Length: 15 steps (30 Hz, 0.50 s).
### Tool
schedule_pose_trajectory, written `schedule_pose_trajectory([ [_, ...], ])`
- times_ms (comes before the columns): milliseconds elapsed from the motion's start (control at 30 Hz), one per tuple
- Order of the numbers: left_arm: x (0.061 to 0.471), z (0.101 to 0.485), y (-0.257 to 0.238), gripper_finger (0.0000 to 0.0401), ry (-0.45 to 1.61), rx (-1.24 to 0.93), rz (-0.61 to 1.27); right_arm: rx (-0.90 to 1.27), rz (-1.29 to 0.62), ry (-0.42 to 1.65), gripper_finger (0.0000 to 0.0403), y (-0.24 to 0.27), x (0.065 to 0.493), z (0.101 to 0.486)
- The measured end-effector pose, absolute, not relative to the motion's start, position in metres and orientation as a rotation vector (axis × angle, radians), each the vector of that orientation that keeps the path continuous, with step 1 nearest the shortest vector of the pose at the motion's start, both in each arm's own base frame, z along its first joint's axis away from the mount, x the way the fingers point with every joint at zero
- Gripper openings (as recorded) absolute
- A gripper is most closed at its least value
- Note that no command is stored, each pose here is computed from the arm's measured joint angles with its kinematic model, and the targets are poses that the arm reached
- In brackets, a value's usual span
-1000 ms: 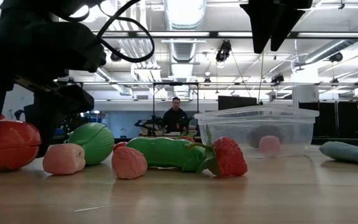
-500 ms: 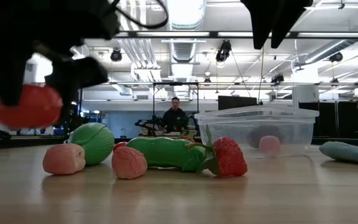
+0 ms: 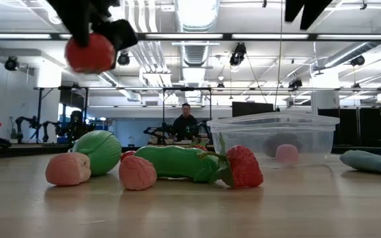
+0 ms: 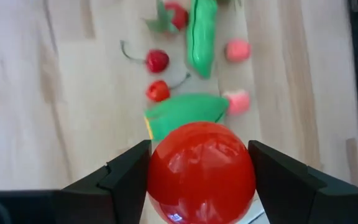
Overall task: Pick and placing Produce into tupperware
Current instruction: Put the red tomato into the transparent bin
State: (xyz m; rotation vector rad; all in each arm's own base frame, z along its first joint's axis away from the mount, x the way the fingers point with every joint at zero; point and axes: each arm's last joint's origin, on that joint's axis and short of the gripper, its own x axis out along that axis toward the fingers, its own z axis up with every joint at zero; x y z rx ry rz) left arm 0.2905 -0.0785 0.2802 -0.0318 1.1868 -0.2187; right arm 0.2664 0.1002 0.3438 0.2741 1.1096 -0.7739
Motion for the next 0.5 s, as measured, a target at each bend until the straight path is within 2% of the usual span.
schedule_pose_trajectory([
  [167, 0.296, 0.296, -0.063, 0.0231, 1.127, -0.053, -0.182, 0.326, -0.649, 1.081, 0.0325, 0.103, 0.242, 0.371],
  [300, 0.300, 0.304, -0.050, 0.0231, 1.095, -0.063, -0.155, 0.530, -0.620, 0.956, 0.0325, 0.097, 0.221, 0.396],
  [400, 0.303, 0.309, -0.042, 0.0231, 1.071, -0.059, -0.143, 0.429, -0.375, 0.819, 0.0325, 0.107, 0.213, 0.416],
  [500, 0.307, 0.316, -0.033, 0.0231, 1.023, -0.056, -0.131, 0.408, -0.294, 0.681, 0.0325, 0.099, 0.197, 0.434],
])
